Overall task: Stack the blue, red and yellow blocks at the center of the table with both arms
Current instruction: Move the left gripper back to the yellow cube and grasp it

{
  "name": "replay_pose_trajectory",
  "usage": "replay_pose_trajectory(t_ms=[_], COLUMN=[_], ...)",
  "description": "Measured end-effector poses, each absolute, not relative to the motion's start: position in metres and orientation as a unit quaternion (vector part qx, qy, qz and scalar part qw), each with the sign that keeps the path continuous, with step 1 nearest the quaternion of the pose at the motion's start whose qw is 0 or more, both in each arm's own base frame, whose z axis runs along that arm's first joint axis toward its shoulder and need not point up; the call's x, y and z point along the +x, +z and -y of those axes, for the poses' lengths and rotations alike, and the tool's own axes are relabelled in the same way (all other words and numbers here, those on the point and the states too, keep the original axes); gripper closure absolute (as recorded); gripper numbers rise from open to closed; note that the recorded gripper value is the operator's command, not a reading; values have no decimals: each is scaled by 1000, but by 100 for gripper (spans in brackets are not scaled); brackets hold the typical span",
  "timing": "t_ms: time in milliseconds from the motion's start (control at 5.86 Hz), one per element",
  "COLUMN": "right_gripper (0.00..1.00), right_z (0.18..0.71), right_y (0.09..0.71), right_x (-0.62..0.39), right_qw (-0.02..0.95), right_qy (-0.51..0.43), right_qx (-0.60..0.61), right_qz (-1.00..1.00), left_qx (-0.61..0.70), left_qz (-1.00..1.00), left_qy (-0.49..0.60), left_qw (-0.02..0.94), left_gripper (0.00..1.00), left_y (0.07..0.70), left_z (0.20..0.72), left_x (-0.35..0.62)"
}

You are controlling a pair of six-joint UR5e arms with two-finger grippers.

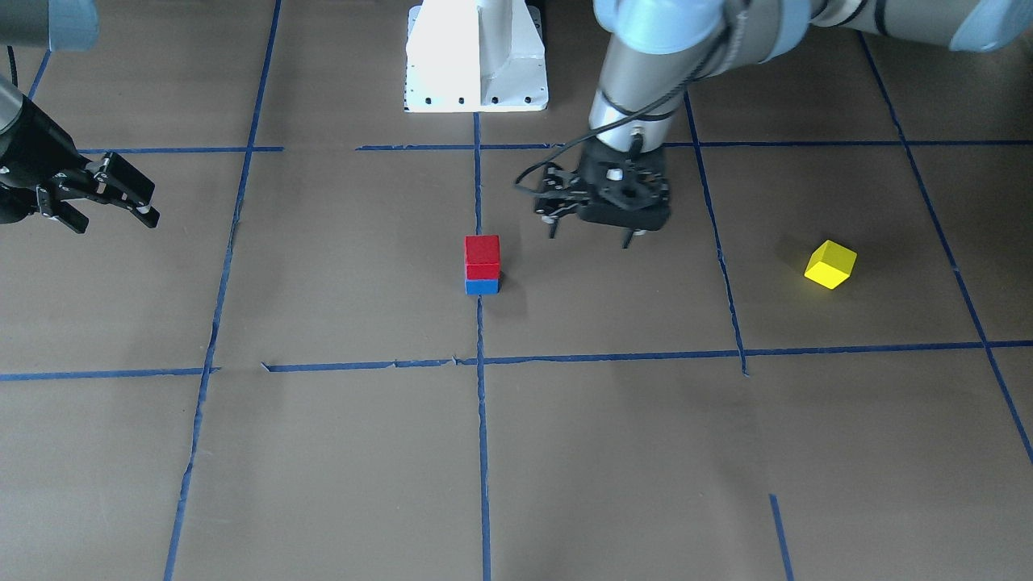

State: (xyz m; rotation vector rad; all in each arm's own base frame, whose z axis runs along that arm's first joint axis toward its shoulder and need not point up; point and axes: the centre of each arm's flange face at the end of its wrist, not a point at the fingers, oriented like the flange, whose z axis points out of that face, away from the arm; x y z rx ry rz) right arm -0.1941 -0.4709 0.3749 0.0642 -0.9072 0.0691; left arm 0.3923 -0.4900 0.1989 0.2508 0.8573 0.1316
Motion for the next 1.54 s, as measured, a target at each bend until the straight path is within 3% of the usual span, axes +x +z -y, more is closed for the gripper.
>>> replay_pose_trajectory(t_ms=[683, 1537], right_gripper=[0, 0], right_z=[467, 466], right_y=[367, 369], right_x=[-190, -191], right_qw=[895, 896], right_qy=[36, 37], right_qx=[35, 33], right_qz=[442, 441], left_qx=[121, 90], left_qz=[-306, -335], left_qy=[213, 240], left_qw=[920, 907], left_gripper=[0, 0], left_y=[395, 517], left_z=[464, 478], left_x=[261, 251])
